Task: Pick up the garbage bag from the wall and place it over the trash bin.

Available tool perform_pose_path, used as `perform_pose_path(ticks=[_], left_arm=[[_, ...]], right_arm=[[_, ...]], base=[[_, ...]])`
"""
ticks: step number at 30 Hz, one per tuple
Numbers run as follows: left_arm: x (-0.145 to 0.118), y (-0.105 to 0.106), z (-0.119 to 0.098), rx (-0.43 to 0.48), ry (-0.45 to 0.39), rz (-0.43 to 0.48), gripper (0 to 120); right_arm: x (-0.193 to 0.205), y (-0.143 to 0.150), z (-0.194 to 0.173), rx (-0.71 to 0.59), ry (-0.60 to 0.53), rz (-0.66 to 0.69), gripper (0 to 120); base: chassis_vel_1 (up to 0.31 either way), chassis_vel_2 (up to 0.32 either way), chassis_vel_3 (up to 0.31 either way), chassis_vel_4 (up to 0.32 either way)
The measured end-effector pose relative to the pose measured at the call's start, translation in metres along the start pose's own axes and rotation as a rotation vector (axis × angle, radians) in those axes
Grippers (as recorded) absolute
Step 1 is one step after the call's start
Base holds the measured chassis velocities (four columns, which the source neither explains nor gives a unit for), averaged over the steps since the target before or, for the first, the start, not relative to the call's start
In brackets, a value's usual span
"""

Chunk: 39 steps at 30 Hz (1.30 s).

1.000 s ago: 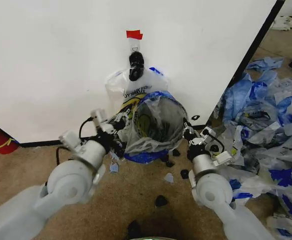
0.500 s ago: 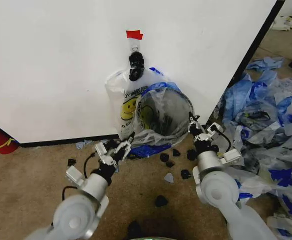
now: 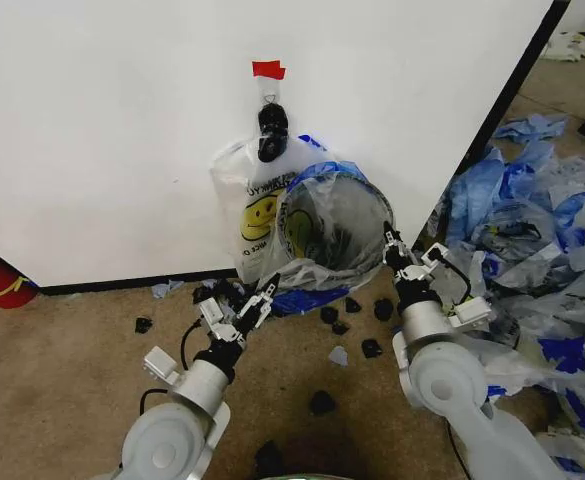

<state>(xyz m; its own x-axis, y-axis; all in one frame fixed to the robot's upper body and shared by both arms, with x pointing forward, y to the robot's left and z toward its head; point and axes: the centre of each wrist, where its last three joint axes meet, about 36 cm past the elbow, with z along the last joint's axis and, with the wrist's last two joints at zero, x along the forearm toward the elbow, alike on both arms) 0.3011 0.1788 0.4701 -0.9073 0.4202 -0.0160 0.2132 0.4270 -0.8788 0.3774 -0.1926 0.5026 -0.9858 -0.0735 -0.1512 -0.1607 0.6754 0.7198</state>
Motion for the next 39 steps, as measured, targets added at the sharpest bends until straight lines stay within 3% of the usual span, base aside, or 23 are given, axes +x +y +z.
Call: perform_pose_path(ticks=[6, 10, 29, 39], left_arm=[[-0.001, 0.001, 0.01, 0.026, -0.009, 0.004, 87], [0.0, 0.002, 0.013, 0.032, -0.013, -0.002, 66], [0.011, -0.003, 0.032, 0.059, -0.049, -0.019, 0], [0.007, 0.003, 0.046, 0.063, -0.055, -0.036, 0]], right_arm=[[0.002, 0.002, -0.001, -0.002, -0.001, -0.002, 0], [0.005, 0.005, -0.004, -0.006, -0.006, -0.006, 0], [0.021, 0.027, -0.019, -0.076, 0.005, -0.033, 0], [0.037, 0.044, -0.036, -0.112, 0.018, -0.068, 0]], base=[[0.0, 0.0, 0.0, 0.0], [0.0, 0.0, 0.0, 0.0], [0.0, 0.0, 0.0, 0.0], [0.0, 0.0, 0.0, 0.0]])
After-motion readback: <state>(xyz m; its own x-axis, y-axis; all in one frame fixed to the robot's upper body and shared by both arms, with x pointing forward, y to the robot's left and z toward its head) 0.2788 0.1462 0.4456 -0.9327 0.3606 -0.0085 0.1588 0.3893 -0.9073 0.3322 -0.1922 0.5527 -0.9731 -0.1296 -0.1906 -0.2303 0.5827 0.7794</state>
